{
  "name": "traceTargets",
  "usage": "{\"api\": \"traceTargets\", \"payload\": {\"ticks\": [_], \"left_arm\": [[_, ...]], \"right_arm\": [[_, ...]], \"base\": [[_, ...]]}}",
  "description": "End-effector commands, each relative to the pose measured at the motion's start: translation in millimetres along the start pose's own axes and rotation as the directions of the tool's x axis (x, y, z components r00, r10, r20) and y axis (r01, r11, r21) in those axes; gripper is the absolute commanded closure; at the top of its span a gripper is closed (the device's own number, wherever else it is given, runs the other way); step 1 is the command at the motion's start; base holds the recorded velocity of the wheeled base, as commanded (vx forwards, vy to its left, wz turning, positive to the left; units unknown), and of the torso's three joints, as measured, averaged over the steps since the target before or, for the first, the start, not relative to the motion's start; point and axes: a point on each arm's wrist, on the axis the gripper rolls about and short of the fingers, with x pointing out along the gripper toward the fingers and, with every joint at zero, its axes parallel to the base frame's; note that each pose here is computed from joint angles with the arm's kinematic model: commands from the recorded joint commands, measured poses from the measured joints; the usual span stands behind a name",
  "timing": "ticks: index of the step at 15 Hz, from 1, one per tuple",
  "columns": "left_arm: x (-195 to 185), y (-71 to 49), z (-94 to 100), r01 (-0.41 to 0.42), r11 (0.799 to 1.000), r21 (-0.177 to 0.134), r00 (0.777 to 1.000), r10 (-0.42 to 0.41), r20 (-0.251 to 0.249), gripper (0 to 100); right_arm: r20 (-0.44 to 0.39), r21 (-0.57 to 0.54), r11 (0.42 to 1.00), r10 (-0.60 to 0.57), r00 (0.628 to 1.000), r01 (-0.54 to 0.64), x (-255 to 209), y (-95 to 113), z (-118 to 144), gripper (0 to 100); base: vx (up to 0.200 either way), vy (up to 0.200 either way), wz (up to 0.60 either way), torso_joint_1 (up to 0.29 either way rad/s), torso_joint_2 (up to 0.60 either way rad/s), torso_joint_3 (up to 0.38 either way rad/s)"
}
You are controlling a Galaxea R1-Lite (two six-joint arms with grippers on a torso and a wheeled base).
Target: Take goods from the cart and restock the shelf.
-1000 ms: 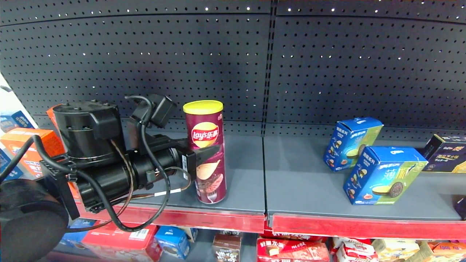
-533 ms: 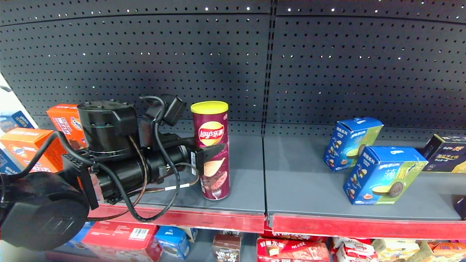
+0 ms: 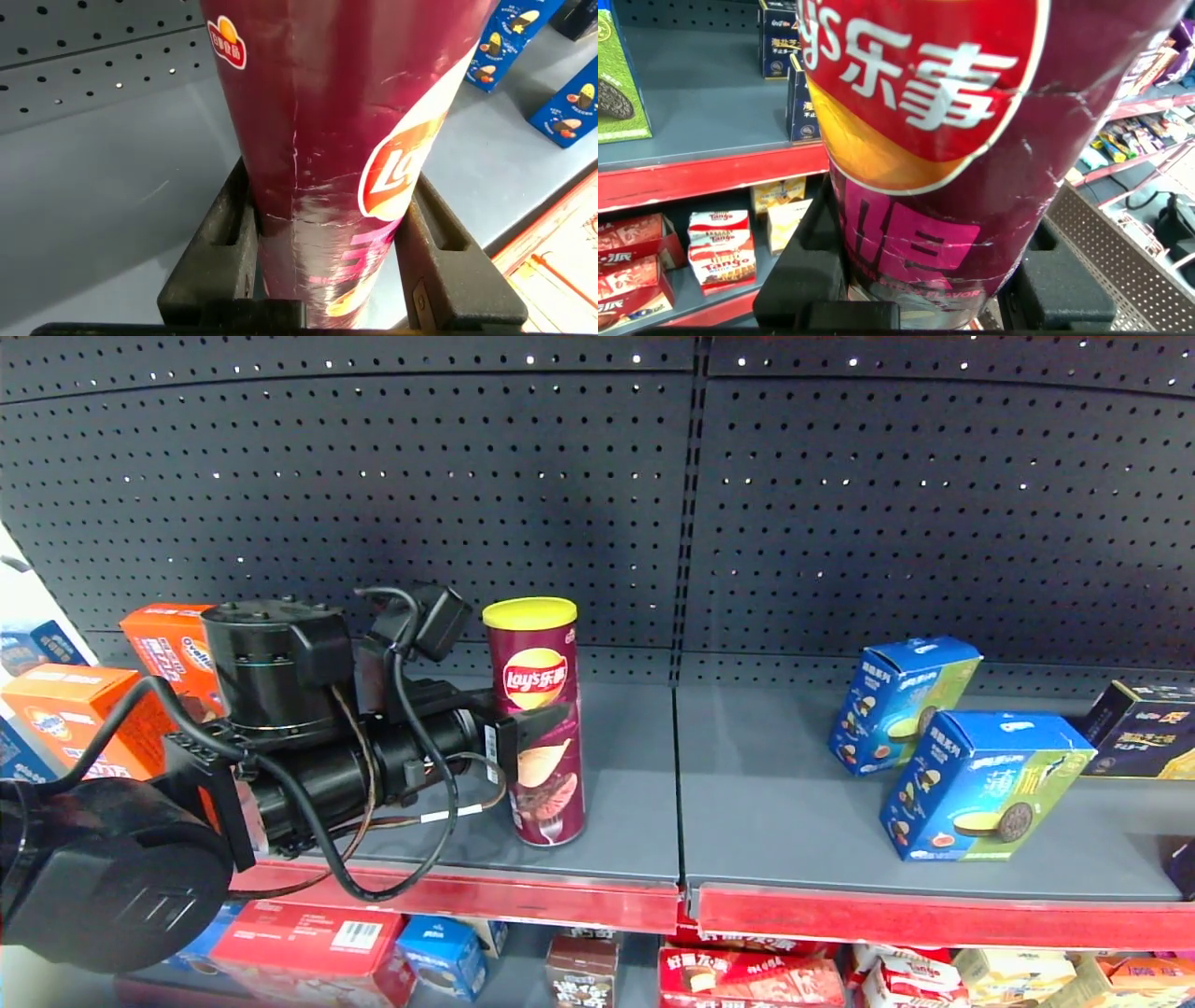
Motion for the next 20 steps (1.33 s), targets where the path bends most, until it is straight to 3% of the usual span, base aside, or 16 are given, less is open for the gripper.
{"api": "traceTargets", "payload": {"ticks": [1, 7, 8, 20], "left_arm": [[1.3, 0.0, -2.3, 0.001, 1.000, -0.001, 1.000, -0.001, -0.011, 100], [0.9, -0.1, -2.2, 0.001, 1.000, 0.001, 1.000, -0.001, -0.009, 100], [0.9, -0.1, -2.2, 0.001, 1.000, 0.003, 1.000, -0.001, -0.009, 0], [-18.1, -5.2, 0.3, -0.001, 1.000, 0.005, 1.000, 0.001, 0.006, 0]], "right_arm": [[0.000, -0.001, 1.000, -0.002, 1.000, 0.002, 0.1, -0.1, 0.6, 100], [0.005, 0.002, 1.000, -0.001, 1.000, 0.001, -0.7, -0.9, 1.8, 100], [0.006, 0.003, 1.000, 0.000, 1.000, 0.000, -0.7, -0.9, 1.8, 100], [0.007, 0.004, 1.000, 0.000, 1.000, 0.000, -1.0, -0.9, 1.6, 100]], "base": [[0.000, 0.000, 0.00, 0.000, 0.00, 0.000], [0.000, 0.000, 0.00, 0.000, 0.00, 0.000], [0.000, 0.000, 0.00, 0.000, 0.00, 0.000], [0.000, 0.000, 0.00, 0.000, 0.00, 0.000]]}}
